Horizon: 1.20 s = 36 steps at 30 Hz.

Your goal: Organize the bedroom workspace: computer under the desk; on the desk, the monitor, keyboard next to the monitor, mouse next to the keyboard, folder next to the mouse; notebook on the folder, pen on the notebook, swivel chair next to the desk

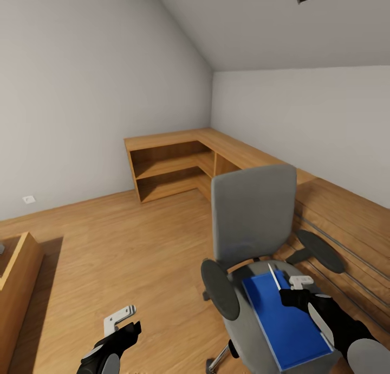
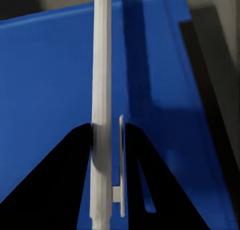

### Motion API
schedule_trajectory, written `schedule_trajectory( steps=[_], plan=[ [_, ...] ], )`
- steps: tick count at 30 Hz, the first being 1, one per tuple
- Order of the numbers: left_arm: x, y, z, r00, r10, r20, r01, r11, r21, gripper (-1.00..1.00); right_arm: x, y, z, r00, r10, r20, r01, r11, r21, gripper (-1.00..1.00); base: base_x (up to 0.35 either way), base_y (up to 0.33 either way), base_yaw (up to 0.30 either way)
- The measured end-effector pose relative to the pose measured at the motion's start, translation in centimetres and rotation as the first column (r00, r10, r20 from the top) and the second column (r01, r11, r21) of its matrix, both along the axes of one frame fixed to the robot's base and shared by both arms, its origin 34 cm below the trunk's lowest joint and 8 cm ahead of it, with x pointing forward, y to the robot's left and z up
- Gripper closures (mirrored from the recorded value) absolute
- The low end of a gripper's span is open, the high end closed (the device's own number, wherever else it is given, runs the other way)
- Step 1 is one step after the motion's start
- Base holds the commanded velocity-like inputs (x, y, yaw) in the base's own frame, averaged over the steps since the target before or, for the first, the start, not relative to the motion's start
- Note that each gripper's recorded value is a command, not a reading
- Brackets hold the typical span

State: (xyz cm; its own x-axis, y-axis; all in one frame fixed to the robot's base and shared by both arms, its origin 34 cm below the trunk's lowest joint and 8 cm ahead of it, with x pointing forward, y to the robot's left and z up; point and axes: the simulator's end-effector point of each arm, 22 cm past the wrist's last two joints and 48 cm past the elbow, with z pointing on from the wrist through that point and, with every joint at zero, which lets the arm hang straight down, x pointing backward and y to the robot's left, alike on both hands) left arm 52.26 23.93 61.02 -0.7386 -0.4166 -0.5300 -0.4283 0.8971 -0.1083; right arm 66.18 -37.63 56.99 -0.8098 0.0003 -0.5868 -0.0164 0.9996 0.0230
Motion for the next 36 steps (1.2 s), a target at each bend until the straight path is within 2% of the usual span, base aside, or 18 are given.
schedule_trajectory(
  steps=[17, 21, 27, 31, 33, 35, 36],
  plan=[
    [0.2, 0.1, 3.0, 1.0, 0.001, -0.001, -0.001, 1.0, 0.002, -1.0, 0.5, 0.0, 3.3, 1.0, 0.001, 0.012, -0.001, 1.0, 0.0, 1.0, -0.32, 0.0, 0.0],
    [0.2, 0.2, 3.7, 1.0, 0.001, 0.0, -0.001, 1.0, 0.003, -1.0, 2.8, 0.6, 6.3, 0.996, 0.012, 0.084, -0.012, 1.0, 0.002, 1.0, -0.339, 0.0, 0.0],
    [1.3, 0.3, 6.1, 0.999, 0.009, 0.043, -0.009, 1.0, 0.003, -1.0, 4.4, 1.1, 9.3, 0.991, 0.024, 0.132, -0.024, 1.0, 0.004, 1.0, -0.34, 0.0, 0.0],
    [1.8, 0.3, 7.4, 0.998, 0.011, 0.064, -0.012, 1.0, 0.004, -1.0, 6.8, 2.1, 14.1, 0.972, 0.048, 0.23, -0.05, 0.999, 0.004, 1.0, -0.34, 0.0, 0.0],
    [2.1, 0.3, 8.2, 0.997, 0.013, 0.075, -0.013, 1.0, 0.004, -1.0, 6.6, 2.5, 15.8, 0.963, 0.05, 0.263, -0.054, 0.998, 0.011, 1.0, -0.34, 0.0, 0.0],
    [2.5, 0.4, 9.1, 0.996, 0.013, 0.091, -0.014, 1.0, 0.004, -1.0, 5.2, 2.3, 16.7, 0.965, 0.025, 0.262, -0.033, 0.999, 0.026, 1.0, -0.282, 0.0, 0.0],
    [2.7, 0.2, 9.6, 0.995, 0.011, 0.1, -0.012, 1.0, 0.003, -1.0, 4.5, 1.8, 17.5, 0.966, -0.005, 0.258, -0.005, 0.999, 0.036, 1.0, -0.191, 0.0, 0.0]
  ],
)
